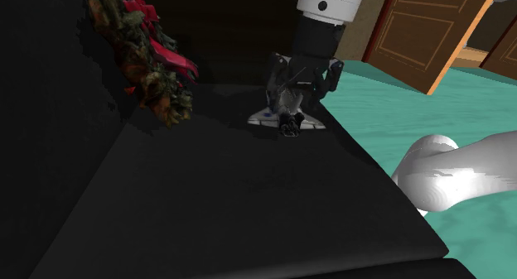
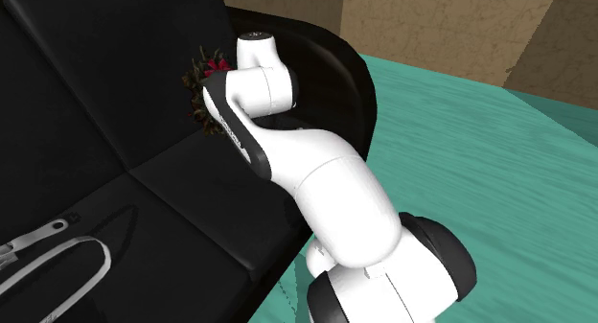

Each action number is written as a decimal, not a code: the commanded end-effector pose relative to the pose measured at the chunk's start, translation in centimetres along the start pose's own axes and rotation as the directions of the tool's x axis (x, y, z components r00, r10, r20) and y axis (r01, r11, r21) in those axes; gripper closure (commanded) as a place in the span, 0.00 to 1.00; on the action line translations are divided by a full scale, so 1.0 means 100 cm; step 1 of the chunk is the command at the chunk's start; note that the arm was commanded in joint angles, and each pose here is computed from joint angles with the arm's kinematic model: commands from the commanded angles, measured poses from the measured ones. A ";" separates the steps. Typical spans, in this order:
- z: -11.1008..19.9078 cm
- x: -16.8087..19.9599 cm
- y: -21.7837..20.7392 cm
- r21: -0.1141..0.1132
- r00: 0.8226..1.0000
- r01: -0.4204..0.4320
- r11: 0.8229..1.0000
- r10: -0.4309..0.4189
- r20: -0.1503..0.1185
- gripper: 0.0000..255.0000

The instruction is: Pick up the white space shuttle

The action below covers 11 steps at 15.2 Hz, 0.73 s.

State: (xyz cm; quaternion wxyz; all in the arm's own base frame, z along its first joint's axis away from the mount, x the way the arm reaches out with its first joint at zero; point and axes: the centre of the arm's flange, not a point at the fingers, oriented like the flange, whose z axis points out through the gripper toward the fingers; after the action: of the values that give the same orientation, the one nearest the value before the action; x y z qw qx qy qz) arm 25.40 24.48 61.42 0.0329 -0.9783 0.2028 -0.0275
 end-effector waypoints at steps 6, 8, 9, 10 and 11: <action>0.003 0.000 0.000 0.000 1.000 0.000 1.000 0.000 0.000 1.00; 0.003 0.000 -0.001 0.000 1.000 0.000 1.000 0.000 0.000 1.00; 0.003 0.000 -0.001 0.000 1.000 0.000 1.000 0.000 0.000 1.00; 0.002 0.000 0.000 0.000 1.000 0.000 1.000 0.000 0.000 1.00; 0.003 -0.001 0.000 0.000 1.000 0.000 1.000 0.000 0.000 1.00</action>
State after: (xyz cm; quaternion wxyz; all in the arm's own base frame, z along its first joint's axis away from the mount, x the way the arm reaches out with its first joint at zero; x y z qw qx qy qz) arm 25.37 24.57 61.41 0.0361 -0.9782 0.2023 -0.0308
